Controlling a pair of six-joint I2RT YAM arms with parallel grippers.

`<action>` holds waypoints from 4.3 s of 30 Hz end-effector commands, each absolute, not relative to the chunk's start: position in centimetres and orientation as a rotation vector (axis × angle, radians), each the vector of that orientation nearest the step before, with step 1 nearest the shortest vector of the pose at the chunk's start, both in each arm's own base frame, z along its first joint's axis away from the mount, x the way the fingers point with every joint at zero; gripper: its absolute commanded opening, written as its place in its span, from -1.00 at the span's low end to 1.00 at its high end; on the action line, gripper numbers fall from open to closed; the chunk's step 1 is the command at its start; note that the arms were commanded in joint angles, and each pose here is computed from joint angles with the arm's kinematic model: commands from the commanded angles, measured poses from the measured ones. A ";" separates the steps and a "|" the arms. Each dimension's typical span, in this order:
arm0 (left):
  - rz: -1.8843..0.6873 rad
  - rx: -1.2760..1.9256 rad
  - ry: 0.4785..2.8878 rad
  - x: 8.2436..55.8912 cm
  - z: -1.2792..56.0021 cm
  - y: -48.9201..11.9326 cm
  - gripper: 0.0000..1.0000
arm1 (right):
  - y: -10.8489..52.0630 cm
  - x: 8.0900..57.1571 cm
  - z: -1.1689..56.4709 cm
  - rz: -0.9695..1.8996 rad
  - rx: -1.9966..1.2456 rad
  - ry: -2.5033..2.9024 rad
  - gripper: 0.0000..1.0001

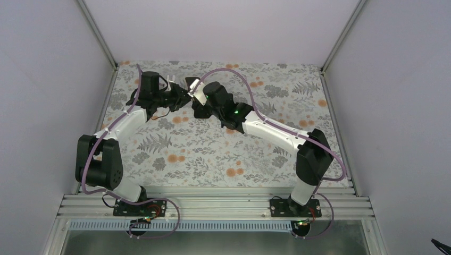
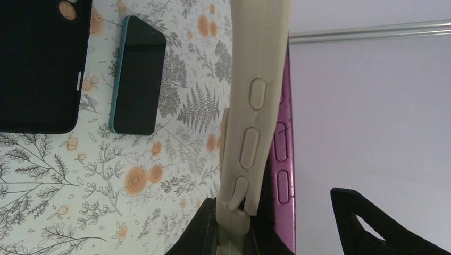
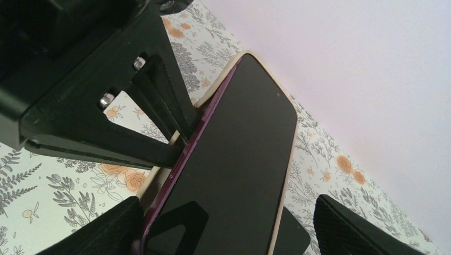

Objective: Take the phone out of the phone case
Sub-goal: Remove the phone case from the phone, then place the phone case at the center of the board.

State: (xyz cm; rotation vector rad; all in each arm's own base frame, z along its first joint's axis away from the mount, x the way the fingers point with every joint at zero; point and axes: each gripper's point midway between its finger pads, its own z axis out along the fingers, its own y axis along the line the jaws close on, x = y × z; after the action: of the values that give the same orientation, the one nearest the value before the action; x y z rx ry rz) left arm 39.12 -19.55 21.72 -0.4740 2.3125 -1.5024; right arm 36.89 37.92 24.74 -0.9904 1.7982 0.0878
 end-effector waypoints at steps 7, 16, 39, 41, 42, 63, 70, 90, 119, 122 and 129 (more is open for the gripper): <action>-1.596 -0.376 2.241 38.8 24.5 -20.2 -0.95 | 35.5 39.7 25.0 -0.162 -0.890 1.705 0.40; -1.602 -0.367 2.247 38.6 24.4 -20.3 -0.95 | 34.3 40.3 25.9 -0.273 -0.857 1.620 0.09; -1.522 -0.406 2.281 38.7 22.6 -19.6 -0.95 | 31.7 42.1 31.6 -0.291 -0.748 1.586 -0.93; -1.514 -0.410 2.288 38.7 22.2 -19.6 -0.95 | 31.2 42.3 32.4 -0.279 -0.725 1.585 -0.92; -1.508 -0.412 2.289 38.8 22.2 -19.5 -0.95 | 31.0 42.4 32.6 -0.274 -0.717 1.587 -0.92; -1.448 -0.430 2.314 38.3 20.6 -19.0 -0.95 | 25.5 44.1 38.2 -0.196 -0.547 1.597 -0.92; -1.439 -0.421 2.314 38.1 20.6 -18.9 -0.95 | 23.3 45.3 38.3 -0.229 -0.507 1.607 -0.92; -1.285 -0.188 2.268 38.9 21.7 -18.2 -0.95 | 19.6 45.6 39.1 -0.218 -0.464 1.623 -0.92; -0.921 0.254 2.604 43.8 8.7 -10.2 -0.95 | 18.1 42.3 40.0 -0.136 -0.464 1.646 -0.92; -0.888 0.246 2.633 44.5 7.6 -9.8 -0.95 | 18.1 42.5 39.7 -0.137 -0.468 1.654 -0.92; -0.812 0.215 2.681 45.7 5.5 -8.9 -0.95 | 18.0 42.6 39.3 -0.141 -0.470 1.663 -0.92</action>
State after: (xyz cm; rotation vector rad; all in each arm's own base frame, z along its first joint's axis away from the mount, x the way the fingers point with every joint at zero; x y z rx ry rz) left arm 44.55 -9.65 5.97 0.2051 2.6749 -0.8798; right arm 42.26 18.26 37.64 -0.5254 1.7074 -0.1686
